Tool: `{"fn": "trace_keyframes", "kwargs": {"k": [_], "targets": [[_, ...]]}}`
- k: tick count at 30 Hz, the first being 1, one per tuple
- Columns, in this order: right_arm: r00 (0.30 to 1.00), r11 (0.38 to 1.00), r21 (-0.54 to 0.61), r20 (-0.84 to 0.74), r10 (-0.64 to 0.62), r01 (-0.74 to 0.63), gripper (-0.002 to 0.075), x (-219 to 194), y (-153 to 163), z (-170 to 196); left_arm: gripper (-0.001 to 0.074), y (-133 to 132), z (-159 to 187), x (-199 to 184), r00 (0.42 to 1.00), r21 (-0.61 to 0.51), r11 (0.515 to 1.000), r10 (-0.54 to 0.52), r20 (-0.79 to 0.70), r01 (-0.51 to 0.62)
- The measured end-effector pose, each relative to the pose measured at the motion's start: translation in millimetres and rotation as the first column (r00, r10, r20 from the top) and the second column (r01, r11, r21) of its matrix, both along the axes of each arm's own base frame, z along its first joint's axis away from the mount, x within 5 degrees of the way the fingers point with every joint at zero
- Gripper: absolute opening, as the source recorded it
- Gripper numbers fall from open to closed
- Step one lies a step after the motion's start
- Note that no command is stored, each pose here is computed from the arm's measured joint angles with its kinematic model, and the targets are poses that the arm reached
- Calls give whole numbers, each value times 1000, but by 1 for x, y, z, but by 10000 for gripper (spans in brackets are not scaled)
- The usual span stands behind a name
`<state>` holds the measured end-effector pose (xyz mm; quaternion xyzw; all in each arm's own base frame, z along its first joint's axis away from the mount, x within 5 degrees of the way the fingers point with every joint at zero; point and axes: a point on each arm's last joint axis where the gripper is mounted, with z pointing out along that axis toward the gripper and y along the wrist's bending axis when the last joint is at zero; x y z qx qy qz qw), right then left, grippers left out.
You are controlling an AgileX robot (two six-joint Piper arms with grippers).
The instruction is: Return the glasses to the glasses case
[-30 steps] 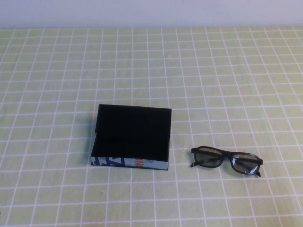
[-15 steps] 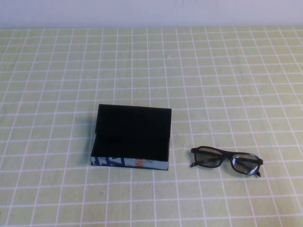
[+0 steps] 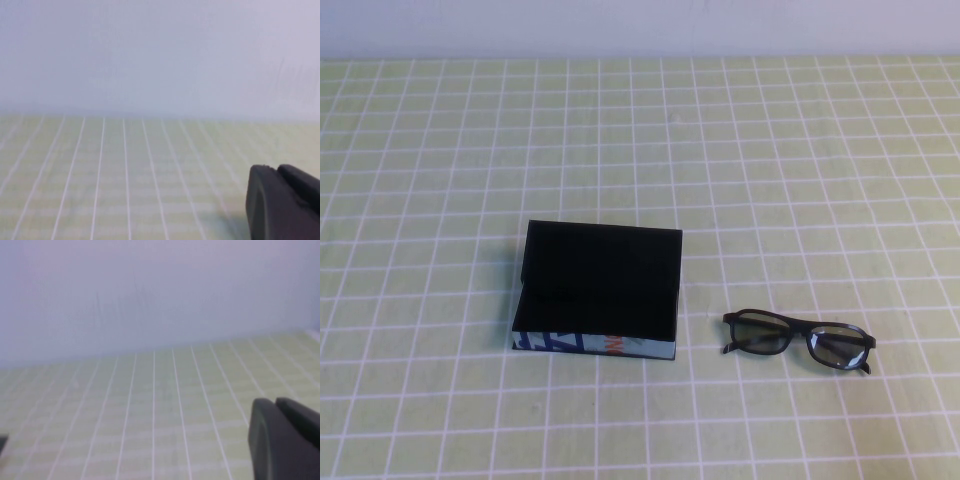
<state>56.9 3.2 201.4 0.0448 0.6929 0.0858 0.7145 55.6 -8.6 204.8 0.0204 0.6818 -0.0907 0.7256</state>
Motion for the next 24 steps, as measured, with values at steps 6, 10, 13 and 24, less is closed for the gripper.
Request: {"fn": "trace_keyframes", "kwargs": {"k": [6,10,13,24], "targets": [[967,1000,18,255,-24,20,-18,-4,-2,23,-3,0,29,-7,947,-46,999,0,322,16],[956,1000,21,292,-28,23,-18,-5,-3,26,-3,1,36,-10,919,-56,998,2,395,22],[955,1000,21,295,-28,23,-18,-5,-3,27,-4,1,37,-10,915,-57,998,2,404,23],[952,999,22,306,-29,24,-18,-5,-3,28,-4,1,37,-11,910,-57,998,2,414,24]]}}
